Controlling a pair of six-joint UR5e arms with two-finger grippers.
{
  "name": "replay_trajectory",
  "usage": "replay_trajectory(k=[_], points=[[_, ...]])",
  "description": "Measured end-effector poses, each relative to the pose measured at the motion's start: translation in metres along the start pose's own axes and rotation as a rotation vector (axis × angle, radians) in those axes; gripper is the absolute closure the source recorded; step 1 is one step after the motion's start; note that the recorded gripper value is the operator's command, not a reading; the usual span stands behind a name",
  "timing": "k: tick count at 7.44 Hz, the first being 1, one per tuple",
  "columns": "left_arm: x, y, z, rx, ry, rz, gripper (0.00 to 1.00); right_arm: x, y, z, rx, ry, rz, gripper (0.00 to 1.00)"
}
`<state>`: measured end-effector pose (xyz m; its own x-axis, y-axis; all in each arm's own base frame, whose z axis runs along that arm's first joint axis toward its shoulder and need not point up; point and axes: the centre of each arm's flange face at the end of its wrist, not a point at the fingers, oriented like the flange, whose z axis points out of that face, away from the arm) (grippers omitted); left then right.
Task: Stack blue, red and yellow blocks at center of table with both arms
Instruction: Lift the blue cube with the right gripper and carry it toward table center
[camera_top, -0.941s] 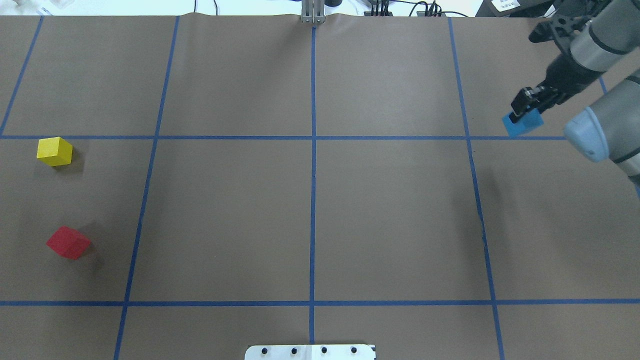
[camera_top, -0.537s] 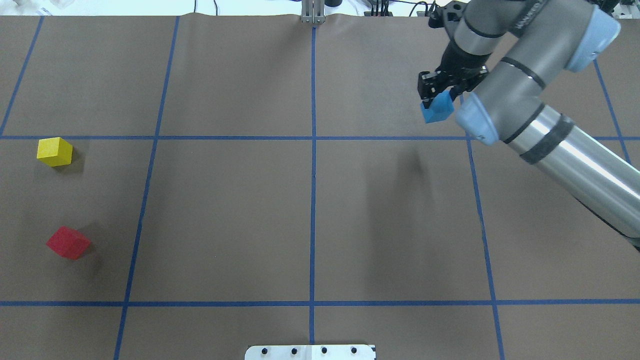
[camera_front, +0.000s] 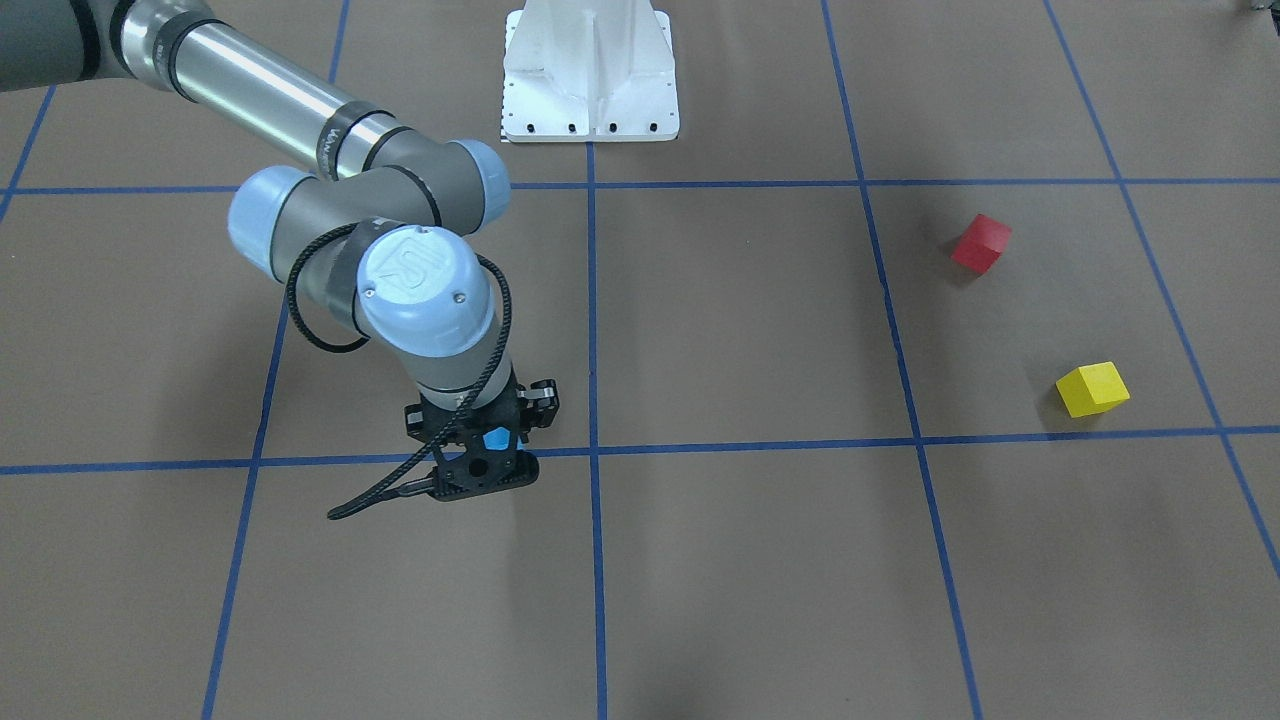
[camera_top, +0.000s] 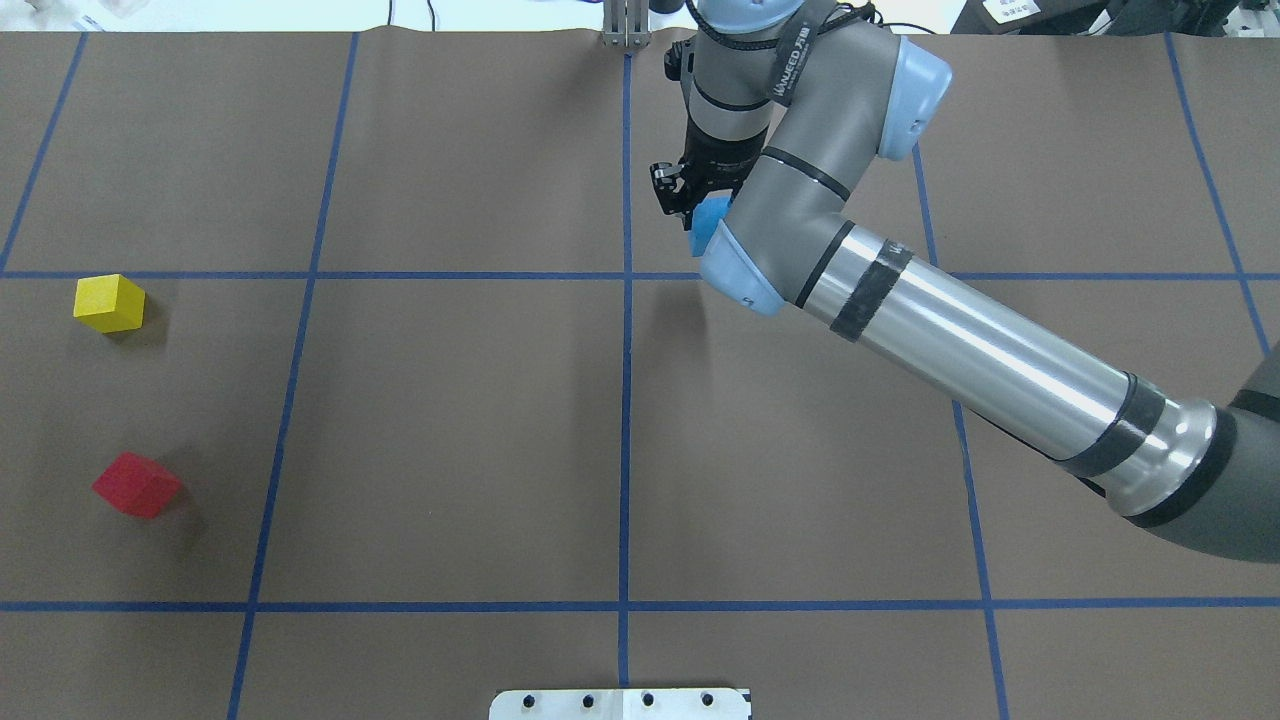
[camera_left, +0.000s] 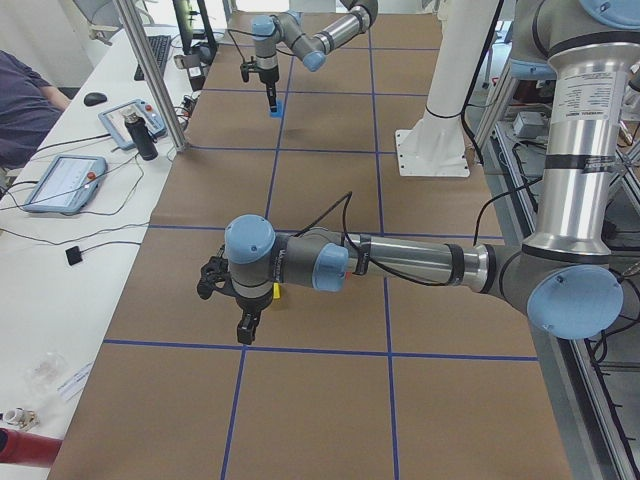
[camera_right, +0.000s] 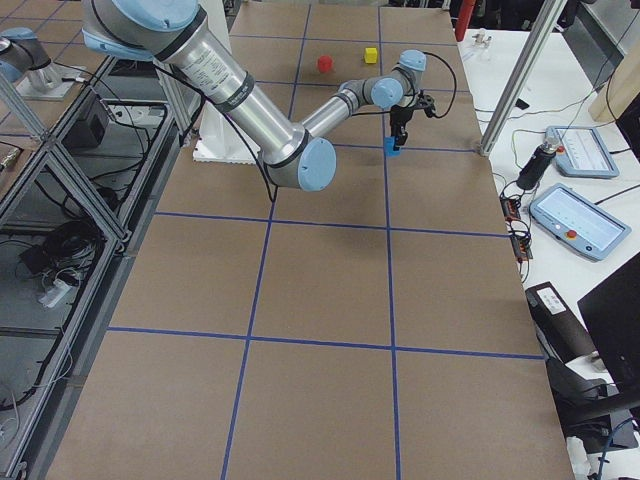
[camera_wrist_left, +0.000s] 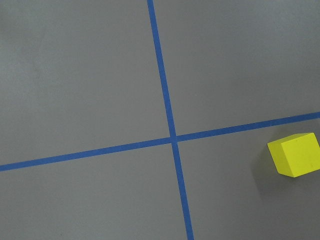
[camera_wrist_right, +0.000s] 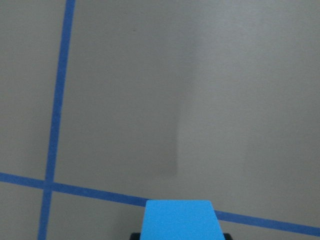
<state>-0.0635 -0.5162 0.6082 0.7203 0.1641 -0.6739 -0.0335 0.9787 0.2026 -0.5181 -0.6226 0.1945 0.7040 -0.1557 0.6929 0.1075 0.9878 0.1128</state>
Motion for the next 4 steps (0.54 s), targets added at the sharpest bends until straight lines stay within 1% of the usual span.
replay_trajectory(k=[3,4], points=[[0.0,0.0,0.0,0.0,0.0,0.0,0.0,-0.054,-0.003,0.006,-0.039,-0.011,0.055,1.0],[0.001,0.0,0.0,0.001,0.001,-0.001,0.0,-0.067,0.003,0.01,-0.054,-0.016,0.061,1.0]])
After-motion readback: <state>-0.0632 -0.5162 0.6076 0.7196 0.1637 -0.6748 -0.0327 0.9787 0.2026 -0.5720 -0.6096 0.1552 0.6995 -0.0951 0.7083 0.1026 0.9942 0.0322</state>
